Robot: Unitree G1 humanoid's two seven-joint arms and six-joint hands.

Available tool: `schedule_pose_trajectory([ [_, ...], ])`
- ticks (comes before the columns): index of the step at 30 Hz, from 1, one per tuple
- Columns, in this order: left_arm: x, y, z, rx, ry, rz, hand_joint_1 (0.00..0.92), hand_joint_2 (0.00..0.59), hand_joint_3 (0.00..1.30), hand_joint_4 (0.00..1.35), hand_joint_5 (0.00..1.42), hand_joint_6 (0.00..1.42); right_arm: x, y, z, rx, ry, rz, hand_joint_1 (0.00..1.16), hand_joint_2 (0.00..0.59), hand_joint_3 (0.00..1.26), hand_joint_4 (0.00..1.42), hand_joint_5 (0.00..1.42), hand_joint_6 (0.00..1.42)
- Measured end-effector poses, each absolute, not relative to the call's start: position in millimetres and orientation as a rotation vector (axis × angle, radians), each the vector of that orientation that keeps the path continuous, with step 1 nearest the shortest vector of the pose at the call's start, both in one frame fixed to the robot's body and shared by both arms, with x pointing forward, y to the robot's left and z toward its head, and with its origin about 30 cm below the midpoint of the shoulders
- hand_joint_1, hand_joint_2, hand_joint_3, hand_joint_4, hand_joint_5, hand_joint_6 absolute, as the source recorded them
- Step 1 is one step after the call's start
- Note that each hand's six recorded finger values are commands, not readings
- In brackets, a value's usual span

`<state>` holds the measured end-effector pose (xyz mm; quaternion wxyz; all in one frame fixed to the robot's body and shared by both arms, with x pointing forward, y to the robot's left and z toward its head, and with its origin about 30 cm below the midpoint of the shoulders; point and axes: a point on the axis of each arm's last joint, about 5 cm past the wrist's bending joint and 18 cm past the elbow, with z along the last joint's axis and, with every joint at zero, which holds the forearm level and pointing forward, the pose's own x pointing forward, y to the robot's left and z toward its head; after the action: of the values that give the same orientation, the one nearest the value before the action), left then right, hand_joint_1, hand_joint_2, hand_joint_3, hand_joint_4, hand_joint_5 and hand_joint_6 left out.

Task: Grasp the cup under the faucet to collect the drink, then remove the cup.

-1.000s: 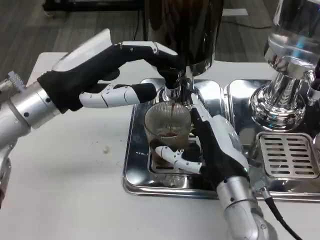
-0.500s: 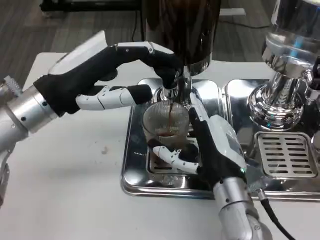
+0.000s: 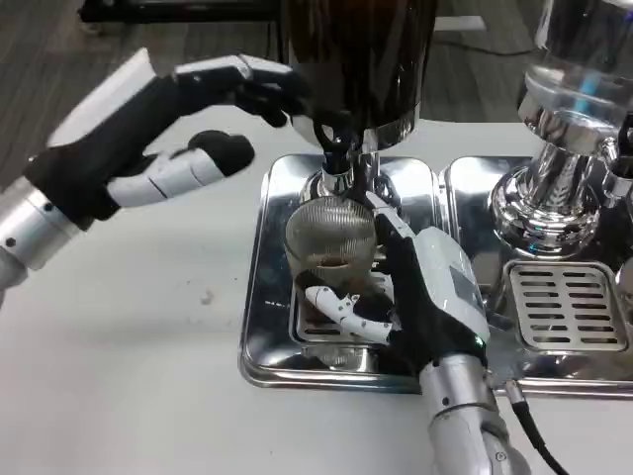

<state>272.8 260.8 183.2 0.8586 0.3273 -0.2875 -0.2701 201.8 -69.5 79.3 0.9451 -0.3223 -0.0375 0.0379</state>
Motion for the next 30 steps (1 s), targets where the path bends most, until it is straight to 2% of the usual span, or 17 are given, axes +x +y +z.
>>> schedule_pose_trajectory([
  [4, 270.5, 265.1, 181.2, 0.672, -0.592, -0.529, 0.000, 0.099, 0.35, 0.38, 0.42, 0.37, 201.3, -69.3, 78.9, -0.656, -0.077, 0.072, 0.65, 0.195, 0.22, 0.19, 0.27, 0.43],
  [14, 265.0, 273.1, 174.3, 0.641, -0.551, -0.453, 0.000, 0.107, 0.35, 0.39, 0.43, 0.39, 200.3, -68.8, 78.2, -0.654, -0.081, 0.051, 0.66, 0.207, 0.26, 0.23, 0.32, 0.46],
  [30, 258.5, 276.2, 162.4, 0.624, -0.491, -0.423, 0.000, 0.110, 0.35, 0.40, 0.43, 0.40, 192.8, -69.2, 72.1, -0.669, -0.100, -0.020, 0.67, 0.208, 0.30, 0.30, 0.40, 0.51],
])
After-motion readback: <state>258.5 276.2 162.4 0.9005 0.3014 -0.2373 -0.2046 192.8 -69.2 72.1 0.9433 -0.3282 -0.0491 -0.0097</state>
